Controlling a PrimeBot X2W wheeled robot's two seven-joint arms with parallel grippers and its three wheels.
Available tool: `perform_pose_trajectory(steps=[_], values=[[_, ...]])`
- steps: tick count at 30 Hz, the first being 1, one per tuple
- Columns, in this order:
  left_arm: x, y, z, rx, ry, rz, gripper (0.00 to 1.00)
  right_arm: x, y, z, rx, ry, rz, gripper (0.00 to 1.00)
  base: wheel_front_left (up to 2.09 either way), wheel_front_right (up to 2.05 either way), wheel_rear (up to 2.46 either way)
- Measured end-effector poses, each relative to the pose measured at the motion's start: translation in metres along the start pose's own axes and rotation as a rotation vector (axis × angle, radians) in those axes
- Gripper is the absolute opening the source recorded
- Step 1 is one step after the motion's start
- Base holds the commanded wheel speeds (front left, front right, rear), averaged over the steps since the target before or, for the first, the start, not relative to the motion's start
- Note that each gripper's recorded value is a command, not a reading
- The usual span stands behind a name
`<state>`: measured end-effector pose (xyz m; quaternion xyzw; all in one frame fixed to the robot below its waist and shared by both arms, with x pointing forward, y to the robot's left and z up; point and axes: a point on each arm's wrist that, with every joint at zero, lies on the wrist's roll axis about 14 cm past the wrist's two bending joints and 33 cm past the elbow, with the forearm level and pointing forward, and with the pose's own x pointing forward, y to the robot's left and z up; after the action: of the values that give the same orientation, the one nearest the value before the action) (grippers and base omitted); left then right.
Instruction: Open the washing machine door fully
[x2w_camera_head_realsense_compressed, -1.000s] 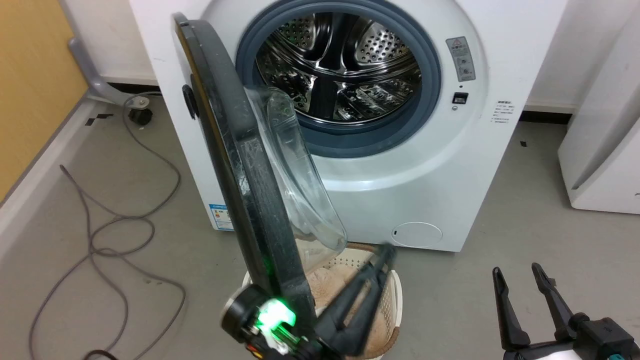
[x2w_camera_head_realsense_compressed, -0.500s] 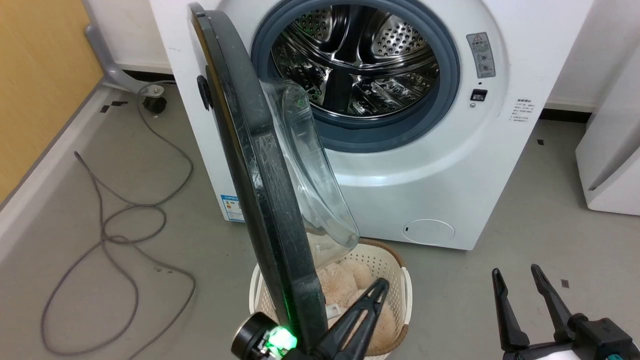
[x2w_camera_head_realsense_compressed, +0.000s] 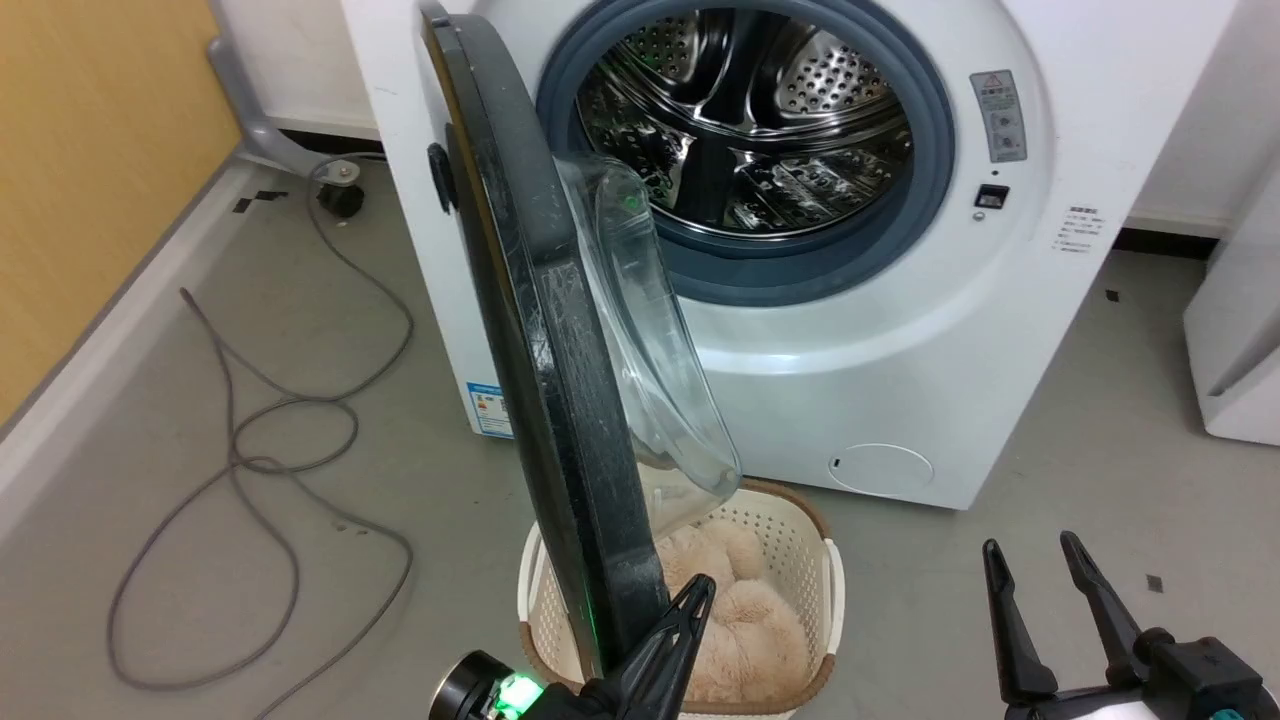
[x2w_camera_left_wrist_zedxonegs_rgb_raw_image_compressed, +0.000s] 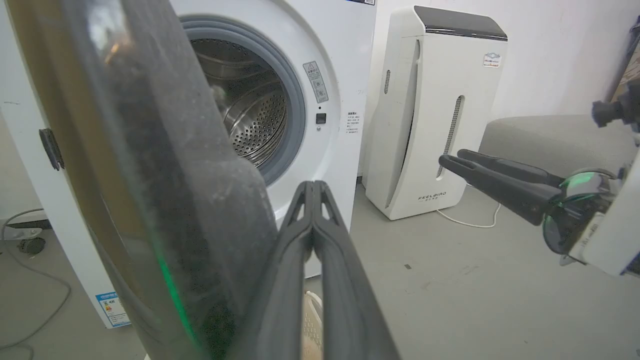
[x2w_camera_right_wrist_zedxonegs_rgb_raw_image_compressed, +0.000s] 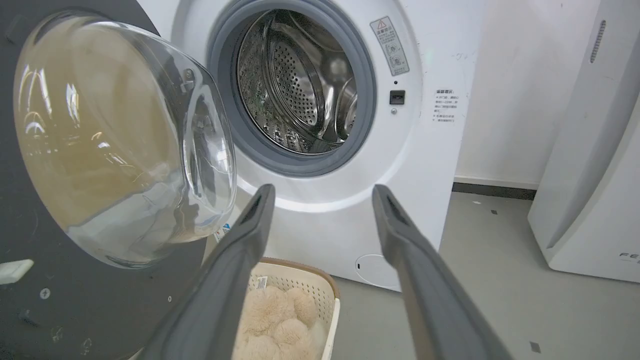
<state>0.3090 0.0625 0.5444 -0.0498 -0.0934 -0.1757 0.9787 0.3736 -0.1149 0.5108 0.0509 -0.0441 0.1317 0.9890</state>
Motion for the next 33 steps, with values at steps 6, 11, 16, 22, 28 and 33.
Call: perform_pose_trajectory(steps=[6, 11, 16, 22, 28, 33], values=[[-0.006, 0.009, 0.001, 0.011, 0.001, 0.036, 0.00, 0.005, 0.009, -0.002, 0.005, 0.003, 0.028, 1.00, 0.00, 0.00, 0.00], [-0.015, 0.019, 0.000, 0.025, 0.007, 0.079, 0.00, 0.010, 0.018, -0.003, 0.017, 0.005, 0.058, 1.00, 0.00, 0.00, 0.00], [-0.025, 0.032, 0.002, 0.052, 0.009, 0.123, 0.00, 0.016, 0.030, -0.004, 0.028, 0.008, 0.095, 1.00, 0.00, 0.00, 0.00], [-0.039, 0.053, 0.006, 0.091, 0.010, 0.192, 0.00, 0.024, 0.047, -0.008, 0.035, 0.018, 0.147, 1.00, 0.00, 0.00, 0.00], [-0.055, 0.071, 0.007, 0.108, 0.022, 0.274, 0.00, 0.032, 0.063, -0.014, 0.050, 0.032, 0.195, 1.00, 0.00, 0.00, 0.00], [-0.071, 0.091, 0.008, 0.135, 0.035, 0.365, 0.00, 0.037, 0.076, -0.019, 0.059, 0.047, 0.234, 1.00, 0.00, 0.00, 0.00]])
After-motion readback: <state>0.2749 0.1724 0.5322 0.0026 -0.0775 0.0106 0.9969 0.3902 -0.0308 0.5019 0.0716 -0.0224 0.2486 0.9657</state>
